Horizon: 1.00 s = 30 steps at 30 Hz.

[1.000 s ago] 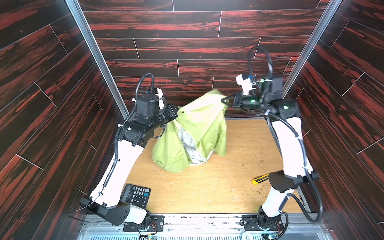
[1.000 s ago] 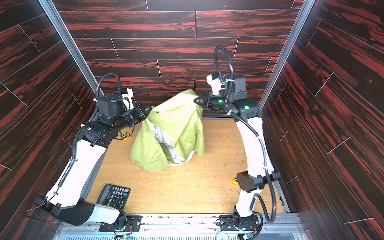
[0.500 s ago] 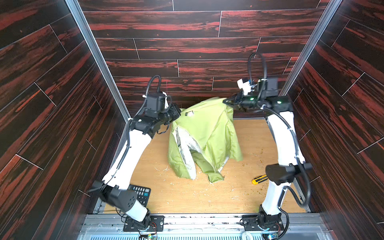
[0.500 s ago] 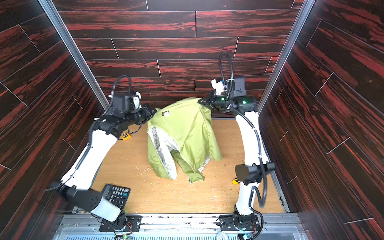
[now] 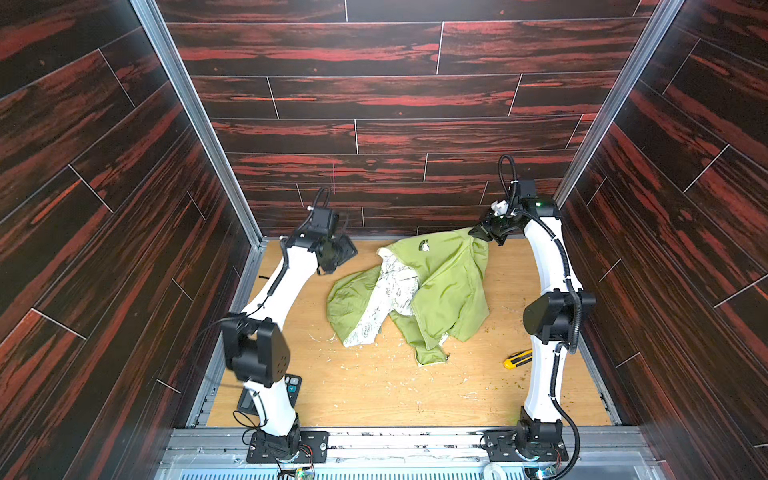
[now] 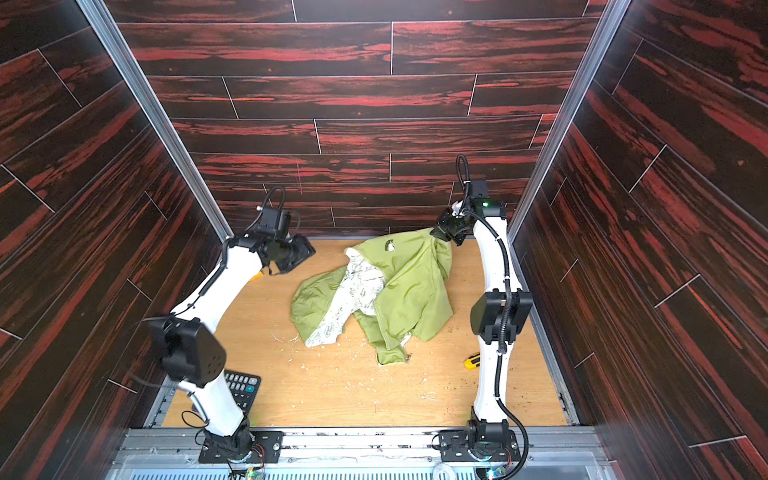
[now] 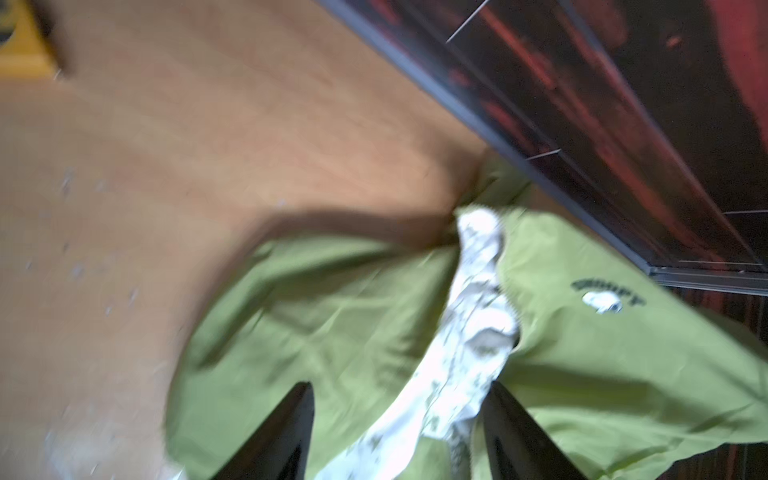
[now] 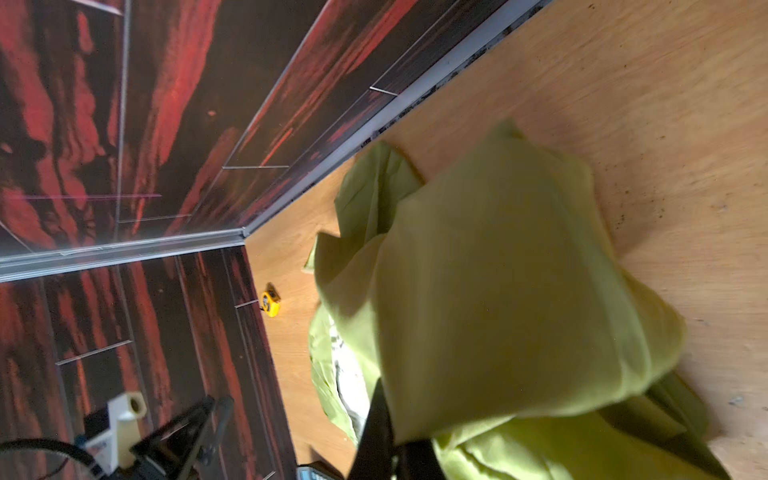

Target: Zip up the jacket

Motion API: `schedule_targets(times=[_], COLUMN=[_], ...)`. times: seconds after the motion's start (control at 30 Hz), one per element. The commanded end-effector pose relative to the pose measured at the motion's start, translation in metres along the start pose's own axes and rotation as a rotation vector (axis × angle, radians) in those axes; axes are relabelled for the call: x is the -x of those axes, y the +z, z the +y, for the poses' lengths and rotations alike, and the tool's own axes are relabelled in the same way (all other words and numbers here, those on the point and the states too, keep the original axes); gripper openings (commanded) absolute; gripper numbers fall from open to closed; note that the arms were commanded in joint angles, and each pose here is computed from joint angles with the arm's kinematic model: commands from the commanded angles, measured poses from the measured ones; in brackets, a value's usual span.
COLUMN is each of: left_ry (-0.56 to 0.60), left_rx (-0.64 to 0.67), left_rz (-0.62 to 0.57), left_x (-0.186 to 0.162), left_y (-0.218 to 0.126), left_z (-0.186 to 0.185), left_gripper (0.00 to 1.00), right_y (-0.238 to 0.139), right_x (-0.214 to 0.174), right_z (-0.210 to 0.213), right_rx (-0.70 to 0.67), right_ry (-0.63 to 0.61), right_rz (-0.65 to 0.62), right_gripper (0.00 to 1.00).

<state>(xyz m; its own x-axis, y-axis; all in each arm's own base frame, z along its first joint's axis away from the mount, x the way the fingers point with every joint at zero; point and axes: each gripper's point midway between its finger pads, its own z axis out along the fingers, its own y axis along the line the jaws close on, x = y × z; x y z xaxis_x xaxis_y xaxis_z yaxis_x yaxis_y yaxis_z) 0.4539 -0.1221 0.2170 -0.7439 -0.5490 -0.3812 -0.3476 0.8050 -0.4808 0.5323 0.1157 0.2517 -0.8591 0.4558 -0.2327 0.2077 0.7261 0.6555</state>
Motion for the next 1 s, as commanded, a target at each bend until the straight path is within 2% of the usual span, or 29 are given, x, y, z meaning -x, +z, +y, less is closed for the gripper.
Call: schedule_targets(times=[0.0,0.17,0.3,0.37,0.63,0.97], left_ry=[-0.068,-0.151,-0.214,-0.23,-0.244,-0.268], left_rx=[0.005,0.053,0.069,0.102,0.203,0.114], left_rz=[0.04,0.16,0.253,0.264,0.135,0.078], left_x=[-0.032,-0.091,-0.131,-0.143,-0.136,-0.111], left_y=[-0.026,-0.011,0.009,0.012,0.006,0.06], left_z=[0.02,0.06,0.075,0.083,0.116,0.117], left_gripper=[0.69,0.73,0.73,0.73,0.77,0.78], right_y=[0.016,0.018,0.02,0.018,0.012,0.01], right_x=[-0.011,-0.019,-0.026,-0.028,-0.037,-0.05], right_z=[-0.012,-0.02,-0.021,-0.022,-0.022,-0.023], right_rx=[-0.043,-0.064,-0.064,-0.064,-0.056,-0.035], right_ry=[-0.028,-0.046,-0.053,-0.055,-0.061,-0.053], right_rz=[0.055,0.08,0.1,0.101,0.105,0.124], right_gripper=[0.0,0.0,0.0,0.0,0.05,0.05])
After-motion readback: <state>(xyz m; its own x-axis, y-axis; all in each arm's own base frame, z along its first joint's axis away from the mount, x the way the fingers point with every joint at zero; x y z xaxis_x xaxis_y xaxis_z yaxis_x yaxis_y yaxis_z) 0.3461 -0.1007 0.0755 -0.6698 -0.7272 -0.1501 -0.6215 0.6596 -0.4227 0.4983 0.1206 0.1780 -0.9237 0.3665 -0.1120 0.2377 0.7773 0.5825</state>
